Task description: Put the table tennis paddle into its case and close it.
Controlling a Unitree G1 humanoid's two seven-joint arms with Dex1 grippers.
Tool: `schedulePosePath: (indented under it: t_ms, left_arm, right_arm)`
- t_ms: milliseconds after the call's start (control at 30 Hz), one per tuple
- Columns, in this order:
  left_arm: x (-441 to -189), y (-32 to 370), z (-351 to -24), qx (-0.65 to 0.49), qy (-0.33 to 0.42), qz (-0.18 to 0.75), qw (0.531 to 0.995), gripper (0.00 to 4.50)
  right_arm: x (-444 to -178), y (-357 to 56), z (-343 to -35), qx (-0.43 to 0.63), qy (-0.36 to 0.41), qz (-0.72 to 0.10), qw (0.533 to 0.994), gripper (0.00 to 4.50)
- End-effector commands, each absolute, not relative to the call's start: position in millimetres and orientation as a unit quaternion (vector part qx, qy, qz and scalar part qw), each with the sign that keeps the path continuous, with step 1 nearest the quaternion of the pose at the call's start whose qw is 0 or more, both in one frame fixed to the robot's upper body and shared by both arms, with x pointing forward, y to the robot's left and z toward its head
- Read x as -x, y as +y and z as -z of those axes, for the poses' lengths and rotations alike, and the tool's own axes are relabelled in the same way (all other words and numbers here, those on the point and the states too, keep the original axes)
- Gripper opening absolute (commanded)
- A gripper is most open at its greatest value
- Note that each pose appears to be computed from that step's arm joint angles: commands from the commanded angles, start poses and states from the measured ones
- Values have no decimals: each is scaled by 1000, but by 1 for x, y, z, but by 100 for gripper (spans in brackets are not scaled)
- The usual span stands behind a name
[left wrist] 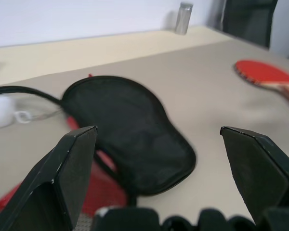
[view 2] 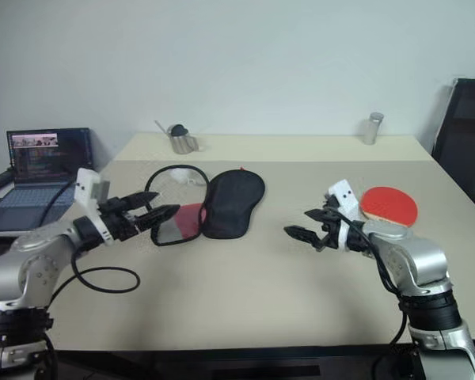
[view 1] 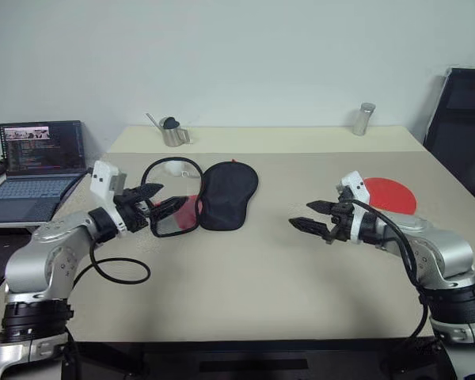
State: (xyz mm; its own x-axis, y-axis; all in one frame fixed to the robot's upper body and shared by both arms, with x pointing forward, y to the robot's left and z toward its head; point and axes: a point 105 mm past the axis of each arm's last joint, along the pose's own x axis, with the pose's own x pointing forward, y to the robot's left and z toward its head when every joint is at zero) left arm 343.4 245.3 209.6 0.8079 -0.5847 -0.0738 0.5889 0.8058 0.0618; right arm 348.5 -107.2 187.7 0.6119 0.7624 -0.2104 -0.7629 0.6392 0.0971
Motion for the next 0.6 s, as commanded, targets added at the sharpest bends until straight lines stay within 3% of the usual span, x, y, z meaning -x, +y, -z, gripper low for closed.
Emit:
schedulePosePath:
  t_ms: [33,167,600]
  left_arm:
    - [-340,256,-210,-58,24,305,950,445]
    - [-336,261,-202,-62,37,309,948,445]
    - [-332,279,-205,-60,38,296,952,445]
  right_arm:
    - [-357,-94,-199,-11,107,-421,901,450]
    - [-371,-73,-202,-50,109,-414,902,450]
    - [-407,-9,-165,-44,145,-380,913,450]
